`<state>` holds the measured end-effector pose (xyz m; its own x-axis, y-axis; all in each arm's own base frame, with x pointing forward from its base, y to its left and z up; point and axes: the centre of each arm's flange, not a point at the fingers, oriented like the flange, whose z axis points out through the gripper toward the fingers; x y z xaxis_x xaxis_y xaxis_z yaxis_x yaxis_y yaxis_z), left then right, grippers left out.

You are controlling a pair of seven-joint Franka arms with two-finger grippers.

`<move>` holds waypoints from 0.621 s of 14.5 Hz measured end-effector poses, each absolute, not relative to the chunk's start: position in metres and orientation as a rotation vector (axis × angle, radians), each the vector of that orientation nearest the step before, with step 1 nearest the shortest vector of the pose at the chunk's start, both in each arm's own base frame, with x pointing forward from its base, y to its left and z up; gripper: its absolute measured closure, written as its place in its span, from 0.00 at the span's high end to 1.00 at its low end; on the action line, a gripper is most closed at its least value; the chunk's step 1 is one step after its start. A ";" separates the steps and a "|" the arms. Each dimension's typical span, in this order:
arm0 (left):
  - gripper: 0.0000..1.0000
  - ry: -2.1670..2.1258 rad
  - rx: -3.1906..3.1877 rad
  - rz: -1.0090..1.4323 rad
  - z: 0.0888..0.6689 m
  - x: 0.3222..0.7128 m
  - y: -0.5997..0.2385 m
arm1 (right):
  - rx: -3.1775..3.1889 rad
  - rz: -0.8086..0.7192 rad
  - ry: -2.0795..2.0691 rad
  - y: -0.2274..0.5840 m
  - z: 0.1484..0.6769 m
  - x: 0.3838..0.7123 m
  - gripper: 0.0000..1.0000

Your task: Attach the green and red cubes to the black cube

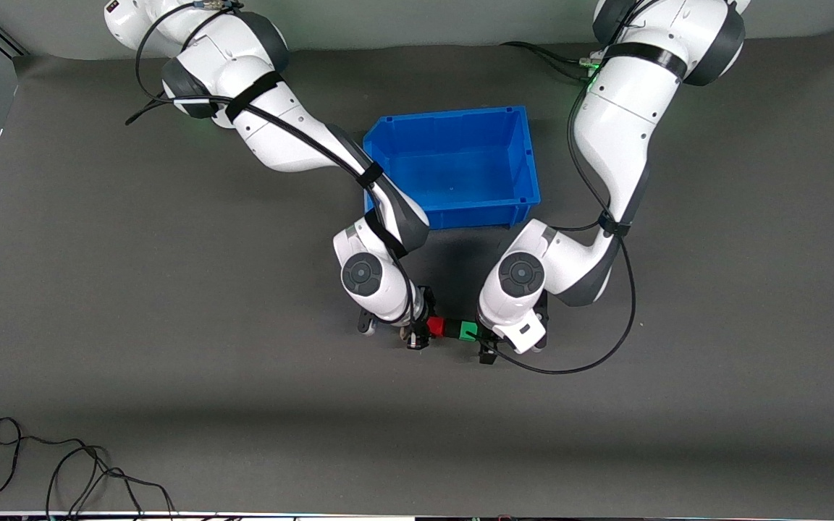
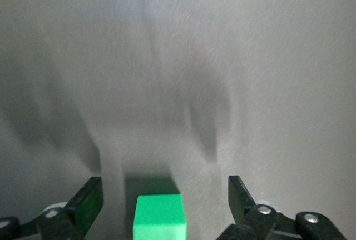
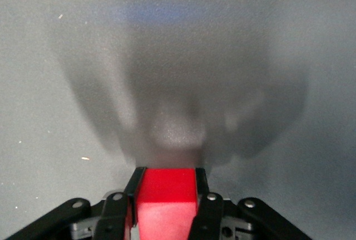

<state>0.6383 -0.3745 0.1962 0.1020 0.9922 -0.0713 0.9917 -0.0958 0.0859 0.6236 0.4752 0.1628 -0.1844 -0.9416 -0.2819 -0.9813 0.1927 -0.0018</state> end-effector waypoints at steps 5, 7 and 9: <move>1.00 2.015 2.370 0.025 0.268 0.687 -0.269 | -1.842 0.260 2.233 0.477 0.170 0.627 0.53; 1.00 1.947 2.485 0.001 0.308 0.695 -0.218 | -1.866 0.247 2.220 0.479 0.176 0.627 0.71; 1.00 1.811 2.643 -0.056 0.346 0.697 -0.160 | -1.929 0.233 2.214 0.483 0.184 0.624 0.92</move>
<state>0.6970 -0.1605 0.3462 0.3610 0.9325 0.0071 0.9303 -0.3596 -0.0716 0.6242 0.4831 0.1836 -0.1314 -0.9596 -0.2488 -0.9904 0.1381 -0.0097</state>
